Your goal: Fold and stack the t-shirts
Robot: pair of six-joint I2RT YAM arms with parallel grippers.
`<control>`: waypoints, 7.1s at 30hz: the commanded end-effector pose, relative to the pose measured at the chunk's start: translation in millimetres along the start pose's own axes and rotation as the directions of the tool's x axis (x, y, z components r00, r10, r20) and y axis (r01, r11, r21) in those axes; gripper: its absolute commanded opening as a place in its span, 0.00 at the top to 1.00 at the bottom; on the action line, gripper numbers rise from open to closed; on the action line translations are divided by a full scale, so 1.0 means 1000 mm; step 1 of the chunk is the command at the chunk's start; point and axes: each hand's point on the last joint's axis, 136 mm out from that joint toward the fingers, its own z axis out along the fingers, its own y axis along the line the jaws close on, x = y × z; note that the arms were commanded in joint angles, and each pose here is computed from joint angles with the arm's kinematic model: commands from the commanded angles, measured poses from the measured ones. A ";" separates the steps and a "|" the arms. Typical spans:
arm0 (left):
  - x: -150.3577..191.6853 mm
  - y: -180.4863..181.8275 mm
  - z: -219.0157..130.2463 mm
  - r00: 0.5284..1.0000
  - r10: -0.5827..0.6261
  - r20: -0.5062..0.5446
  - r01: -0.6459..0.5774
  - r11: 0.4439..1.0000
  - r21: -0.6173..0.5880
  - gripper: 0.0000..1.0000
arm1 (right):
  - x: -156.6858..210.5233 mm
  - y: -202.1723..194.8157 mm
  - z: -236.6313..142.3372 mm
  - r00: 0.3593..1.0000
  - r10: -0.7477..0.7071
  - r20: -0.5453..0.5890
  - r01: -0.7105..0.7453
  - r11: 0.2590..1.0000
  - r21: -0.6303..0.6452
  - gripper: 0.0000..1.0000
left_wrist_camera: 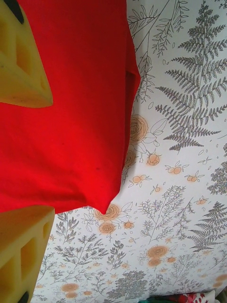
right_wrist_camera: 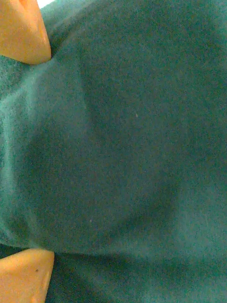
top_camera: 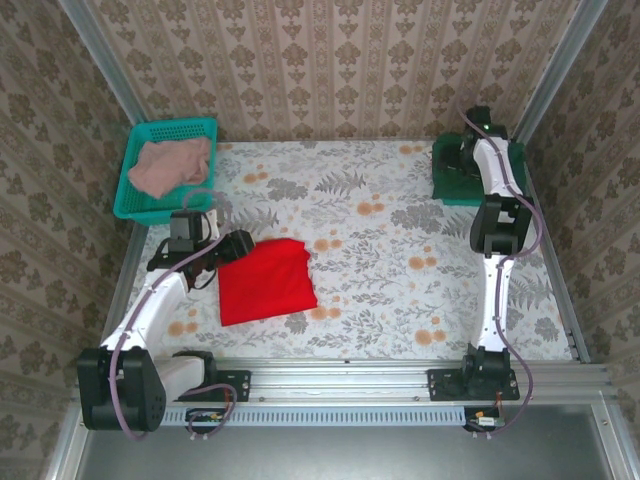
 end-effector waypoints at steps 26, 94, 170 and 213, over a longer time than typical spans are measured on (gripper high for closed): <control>0.017 0.035 -0.007 0.997 -0.074 0.003 0.074 0.993 -0.090 0.35 | 0.194 0.254 -0.048 0.967 -0.177 -0.185 0.135 0.966 -0.221 0.01; 0.071 0.067 0.021 0.942 -0.302 -0.149 0.297 0.953 -0.058 0.25 | 0.359 0.381 -0.185 0.884 -0.443 0.148 0.462 0.781 -0.420 1.00; -0.063 -0.076 0.132 0.999 0.022 -0.043 -0.020 0.998 0.057 0.25 | 0.111 0.113 -0.182 0.975 -0.087 0.202 0.113 0.986 -0.121 0.38; -0.038 -0.053 0.037 0.998 0.066 0.022 -0.067 0.994 0.088 0.26 | 0.183 0.215 -0.071 0.885 -0.465 0.032 0.451 0.871 0.193 0.04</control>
